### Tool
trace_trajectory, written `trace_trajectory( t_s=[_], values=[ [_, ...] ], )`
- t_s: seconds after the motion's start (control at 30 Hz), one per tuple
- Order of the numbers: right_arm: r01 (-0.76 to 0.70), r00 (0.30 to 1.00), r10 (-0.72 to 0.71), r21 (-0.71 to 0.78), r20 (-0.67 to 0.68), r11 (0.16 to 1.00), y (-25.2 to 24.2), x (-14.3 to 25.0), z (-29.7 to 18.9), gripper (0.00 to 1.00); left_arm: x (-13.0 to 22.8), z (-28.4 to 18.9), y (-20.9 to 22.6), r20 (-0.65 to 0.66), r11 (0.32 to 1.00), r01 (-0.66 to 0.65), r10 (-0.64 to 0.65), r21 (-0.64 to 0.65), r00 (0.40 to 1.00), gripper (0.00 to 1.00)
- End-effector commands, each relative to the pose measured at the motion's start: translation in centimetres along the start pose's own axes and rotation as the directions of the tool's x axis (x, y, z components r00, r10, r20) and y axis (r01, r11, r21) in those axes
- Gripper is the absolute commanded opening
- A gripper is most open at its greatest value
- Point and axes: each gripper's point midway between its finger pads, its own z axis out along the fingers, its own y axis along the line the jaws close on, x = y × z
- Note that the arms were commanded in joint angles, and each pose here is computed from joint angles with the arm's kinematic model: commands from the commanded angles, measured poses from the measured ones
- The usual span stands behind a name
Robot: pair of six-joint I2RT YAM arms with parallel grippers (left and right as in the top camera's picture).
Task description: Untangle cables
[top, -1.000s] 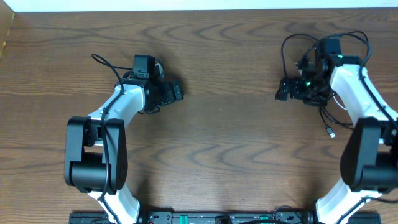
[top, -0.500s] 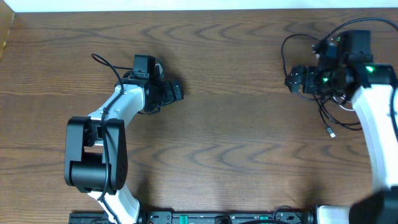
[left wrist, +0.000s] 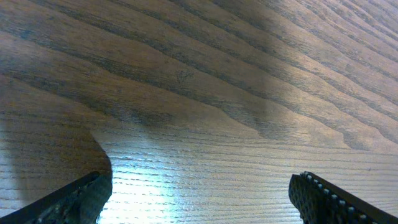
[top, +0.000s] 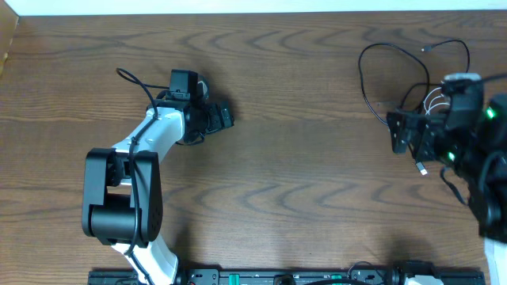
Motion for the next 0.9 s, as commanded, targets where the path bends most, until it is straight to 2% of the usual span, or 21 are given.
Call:
trace_trajectory(
  t_s=[0.0,0.2,0.33,0.43,0.6,0.67,0.87],
  values=[
    [0.024,1.000,-0.024,0.010,0.020,1.000,0.1,0.4,-0.9,0.99,2.9,2.3,3.4,-0.089,0.993,0.053,-0.063,-0.106,0.994,0.98],
    [0.099,0.990,-0.099,0.007,0.097,0.995,0.3,1.6,-1.8,0.99,2.9,2.3,3.4,-0.089,0.993,0.054,-0.063,-0.105,0.994,0.98],
    [0.200,0.951,-0.194,0.001,0.239,0.980,1.1,1.8,-2.1,0.99,2.9,2.3,3.4,-0.089,0.993,0.058,-0.067,-0.105,0.994,0.98],
    [0.330,0.856,-0.302,0.005,0.421,0.944,3.0,0.9,-3.3,0.99,2.9,2.3,3.4,-0.088,0.993,0.057,-0.067,-0.106,0.994,0.98],
    [0.558,0.592,-0.454,0.067,0.666,0.827,6.9,0.6,-6.8,0.99,2.9,2.3,3.4,-0.089,0.993,0.057,-0.067,-0.105,0.994,0.98],
    [0.597,0.519,-0.473,0.094,0.712,0.797,7.7,1.0,-7.7,0.99,2.9,2.3,3.4,-0.089,0.993,0.057,-0.067,-0.105,0.994,0.98],
    [0.612,0.455,-0.464,0.112,0.760,0.783,7.5,2.7,-7.1,0.99,2.9,2.3,3.4,-0.089,0.993,0.057,-0.067,-0.106,0.994,0.98]
  ],
)
